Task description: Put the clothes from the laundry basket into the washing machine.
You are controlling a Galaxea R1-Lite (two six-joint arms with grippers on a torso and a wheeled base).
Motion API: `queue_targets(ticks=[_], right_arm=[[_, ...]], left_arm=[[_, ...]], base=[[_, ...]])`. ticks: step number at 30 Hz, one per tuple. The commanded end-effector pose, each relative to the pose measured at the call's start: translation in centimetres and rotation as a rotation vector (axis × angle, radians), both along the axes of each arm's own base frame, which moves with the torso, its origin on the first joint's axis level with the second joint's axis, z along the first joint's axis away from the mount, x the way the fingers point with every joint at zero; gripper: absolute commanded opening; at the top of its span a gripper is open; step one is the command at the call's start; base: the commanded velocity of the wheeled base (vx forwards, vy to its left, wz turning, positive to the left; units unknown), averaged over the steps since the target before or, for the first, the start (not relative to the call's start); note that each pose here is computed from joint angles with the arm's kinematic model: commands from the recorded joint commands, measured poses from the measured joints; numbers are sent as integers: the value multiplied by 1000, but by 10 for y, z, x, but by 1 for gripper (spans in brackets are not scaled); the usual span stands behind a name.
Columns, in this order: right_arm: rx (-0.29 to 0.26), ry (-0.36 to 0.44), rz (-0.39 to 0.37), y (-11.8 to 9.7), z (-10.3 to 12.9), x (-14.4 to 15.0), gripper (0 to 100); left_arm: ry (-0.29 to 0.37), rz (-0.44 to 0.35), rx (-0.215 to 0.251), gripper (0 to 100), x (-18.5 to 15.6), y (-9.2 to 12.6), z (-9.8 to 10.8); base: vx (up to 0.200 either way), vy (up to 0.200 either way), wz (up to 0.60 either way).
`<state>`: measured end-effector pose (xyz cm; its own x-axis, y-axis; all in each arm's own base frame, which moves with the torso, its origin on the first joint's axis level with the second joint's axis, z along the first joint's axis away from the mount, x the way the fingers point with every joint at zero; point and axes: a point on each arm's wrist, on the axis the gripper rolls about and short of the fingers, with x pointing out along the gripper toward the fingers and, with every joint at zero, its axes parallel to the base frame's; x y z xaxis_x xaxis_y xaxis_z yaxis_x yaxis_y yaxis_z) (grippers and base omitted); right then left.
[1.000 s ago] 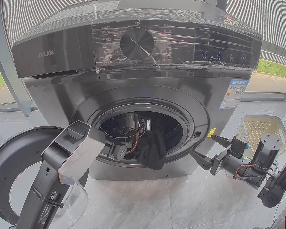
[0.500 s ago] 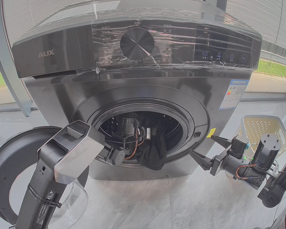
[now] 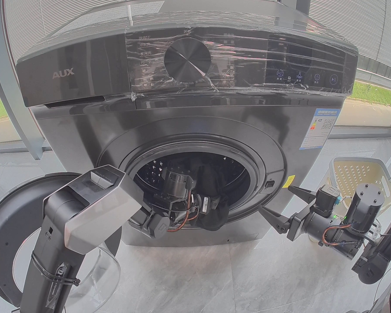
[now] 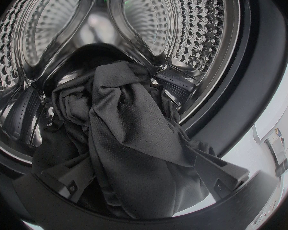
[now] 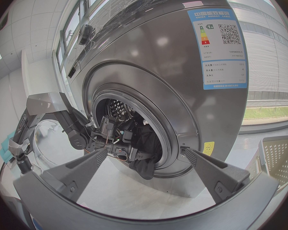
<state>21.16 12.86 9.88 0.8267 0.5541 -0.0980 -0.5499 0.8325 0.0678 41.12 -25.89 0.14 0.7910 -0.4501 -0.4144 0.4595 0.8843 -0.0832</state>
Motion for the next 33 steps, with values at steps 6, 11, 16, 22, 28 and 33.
queue_targets(ticks=[6, 11, 16, 22, 28, 33], right_arm=[[0, 0, -1, 0, 0, 0, 100], [1, -3, 0, 1, 0, 0, 100], [3, -4, 0, 1, 1, 1, 100], [3, -4, 8, 2, 1, 0, 100], [5, -8, 23, 6, 2, -4, 100], [5, -6, 23, 6, 1, -3, 100]], left_arm=[[4, 18, 11, 0, 9, 1, -16], [-27, 32, -5, 0, 15, 2, -6], [-141, 107, -71, 0, 37, 0, 25], [-228, 171, -151, 0, 55, 0, 41], [-261, 185, -169, 0, 61, -1, 40], [-251, 185, -162, 100, 59, 0, 37]], base=[[0, 0, 0], [0, 0, 0], [0, 0, 0], [0, 0, 0], [0, 0, 0], [0, 0, 0]])
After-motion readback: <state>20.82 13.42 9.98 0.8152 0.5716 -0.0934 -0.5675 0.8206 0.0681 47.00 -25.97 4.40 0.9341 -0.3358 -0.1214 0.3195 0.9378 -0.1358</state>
